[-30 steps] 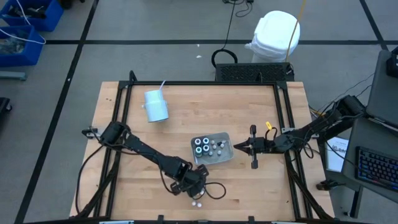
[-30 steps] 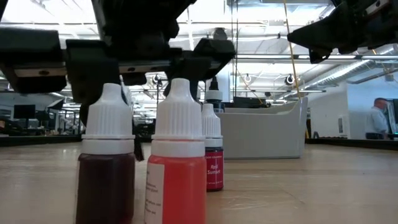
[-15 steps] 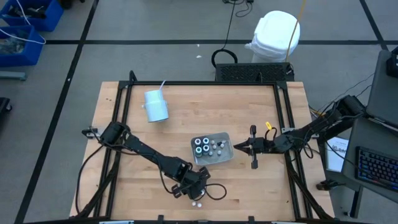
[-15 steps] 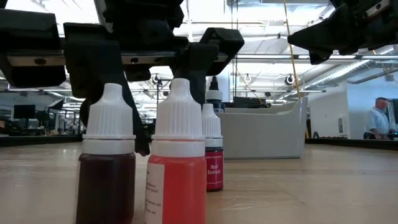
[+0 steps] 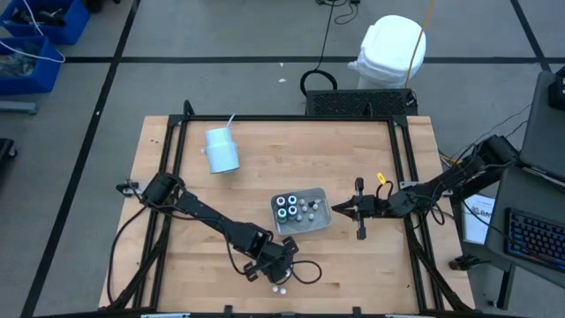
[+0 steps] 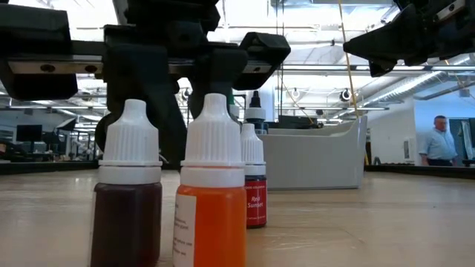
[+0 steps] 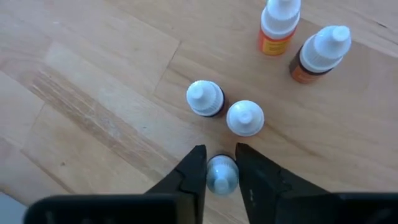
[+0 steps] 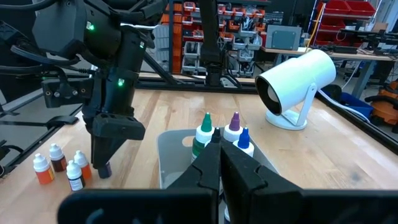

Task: Pick & Place food coloring
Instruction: Put the small purple food coloring bottle into the bin

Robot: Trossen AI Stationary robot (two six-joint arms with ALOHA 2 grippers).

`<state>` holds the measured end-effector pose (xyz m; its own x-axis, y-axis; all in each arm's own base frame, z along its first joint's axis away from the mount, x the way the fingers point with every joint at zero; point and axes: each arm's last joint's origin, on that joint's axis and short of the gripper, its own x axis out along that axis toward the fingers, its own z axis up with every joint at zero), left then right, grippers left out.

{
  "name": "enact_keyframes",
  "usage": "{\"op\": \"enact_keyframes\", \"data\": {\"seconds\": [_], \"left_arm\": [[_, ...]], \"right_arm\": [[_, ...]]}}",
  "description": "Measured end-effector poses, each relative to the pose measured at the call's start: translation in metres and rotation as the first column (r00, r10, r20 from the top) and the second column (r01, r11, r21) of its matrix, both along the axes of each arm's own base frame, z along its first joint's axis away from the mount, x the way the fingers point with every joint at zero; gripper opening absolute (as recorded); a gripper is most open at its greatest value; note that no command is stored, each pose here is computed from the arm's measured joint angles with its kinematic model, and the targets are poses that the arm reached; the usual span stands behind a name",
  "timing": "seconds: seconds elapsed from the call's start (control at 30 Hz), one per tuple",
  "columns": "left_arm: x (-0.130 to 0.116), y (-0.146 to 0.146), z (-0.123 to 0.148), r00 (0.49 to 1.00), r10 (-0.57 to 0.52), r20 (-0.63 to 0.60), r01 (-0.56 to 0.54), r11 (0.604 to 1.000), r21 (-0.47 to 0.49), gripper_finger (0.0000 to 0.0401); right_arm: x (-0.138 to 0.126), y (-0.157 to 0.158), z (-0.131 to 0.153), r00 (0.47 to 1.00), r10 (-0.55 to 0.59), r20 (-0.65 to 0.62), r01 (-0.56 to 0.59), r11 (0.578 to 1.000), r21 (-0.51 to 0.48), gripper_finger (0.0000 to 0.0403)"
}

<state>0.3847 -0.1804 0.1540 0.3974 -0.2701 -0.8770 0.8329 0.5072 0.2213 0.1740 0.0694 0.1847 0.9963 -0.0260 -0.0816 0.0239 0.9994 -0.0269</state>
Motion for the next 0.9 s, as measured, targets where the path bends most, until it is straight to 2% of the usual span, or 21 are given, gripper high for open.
{"op": "enact_keyframes", "data": {"seconds": [0.13,0.27,0.4,0.53,0.9], "left_arm": [[-0.0003,-0.0008,0.0004,1.0,0.002,0.01,-0.002,1.0,0.017,0.0065],[-0.0009,-0.0016,0.0003,0.998,0.041,0.051,-0.046,0.994,0.102,0.0071],[-0.0021,-0.003,0.0001,0.997,0.034,0.065,-0.043,0.989,0.144,0.0076],[-0.0024,-0.0035,0.0001,0.997,0.022,0.07,-0.033,0.987,0.159,0.0063],[-0.0025,-0.0028,-0.0001,0.997,0.039,0.072,-0.051,0.985,0.168,0.0073]], "right_arm": [[0.0,0.0,0.0,1.0,0.0,0.0,0.0,1.0,0.0,0.0004],[0.0,0.0,0.0,1.0,-0.001,0.0,0.001,1.0,0.011,0.0004],[0.0,0.0,0.0,1.0,-0.002,0.0,0.002,1.0,0.022,0.0004],[0.0,0.0,0.0,1.0,-0.002,0.0,0.002,1.0,0.022,0.0004],[0.0,0.0,0.0,1.0,-0.005,0.001,0.005,0.999,0.051,0.0004]]}}
